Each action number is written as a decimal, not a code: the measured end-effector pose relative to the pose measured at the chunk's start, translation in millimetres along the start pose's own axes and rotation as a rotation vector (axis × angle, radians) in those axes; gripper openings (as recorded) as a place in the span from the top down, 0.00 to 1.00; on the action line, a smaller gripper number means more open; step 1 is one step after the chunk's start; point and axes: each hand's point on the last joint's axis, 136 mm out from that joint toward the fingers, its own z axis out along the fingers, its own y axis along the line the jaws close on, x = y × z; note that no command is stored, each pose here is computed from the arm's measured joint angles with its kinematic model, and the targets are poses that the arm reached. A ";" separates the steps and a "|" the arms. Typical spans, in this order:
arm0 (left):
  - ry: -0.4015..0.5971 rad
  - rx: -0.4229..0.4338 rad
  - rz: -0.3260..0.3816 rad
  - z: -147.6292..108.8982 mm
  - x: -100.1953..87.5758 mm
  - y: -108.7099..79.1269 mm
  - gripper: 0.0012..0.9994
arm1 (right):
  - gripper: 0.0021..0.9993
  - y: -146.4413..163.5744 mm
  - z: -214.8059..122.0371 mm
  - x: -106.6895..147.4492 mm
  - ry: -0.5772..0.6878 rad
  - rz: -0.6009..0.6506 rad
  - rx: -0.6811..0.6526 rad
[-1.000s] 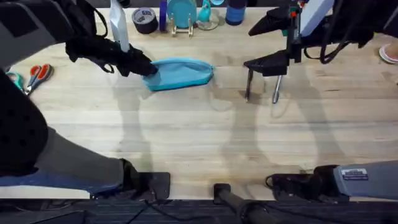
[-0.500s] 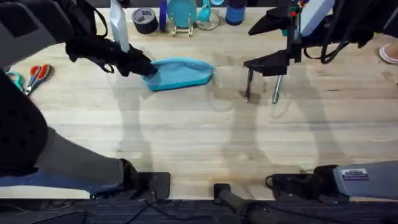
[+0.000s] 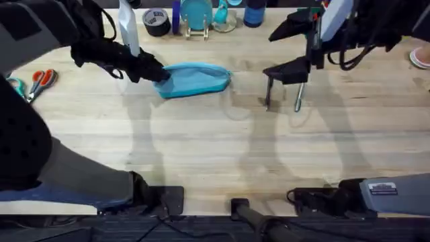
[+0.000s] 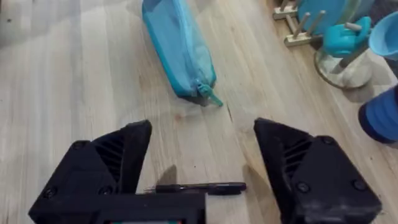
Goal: Unzip the bag, pick up the pens from the table one at a time and place them inside, then zip the bag closed.
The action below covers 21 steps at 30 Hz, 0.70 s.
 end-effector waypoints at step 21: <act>0.000 0.000 0.000 0.0 0.0 0.0 0.96 | 0.00 10.9 110.6 33.6 0.063 -0.103 -0.152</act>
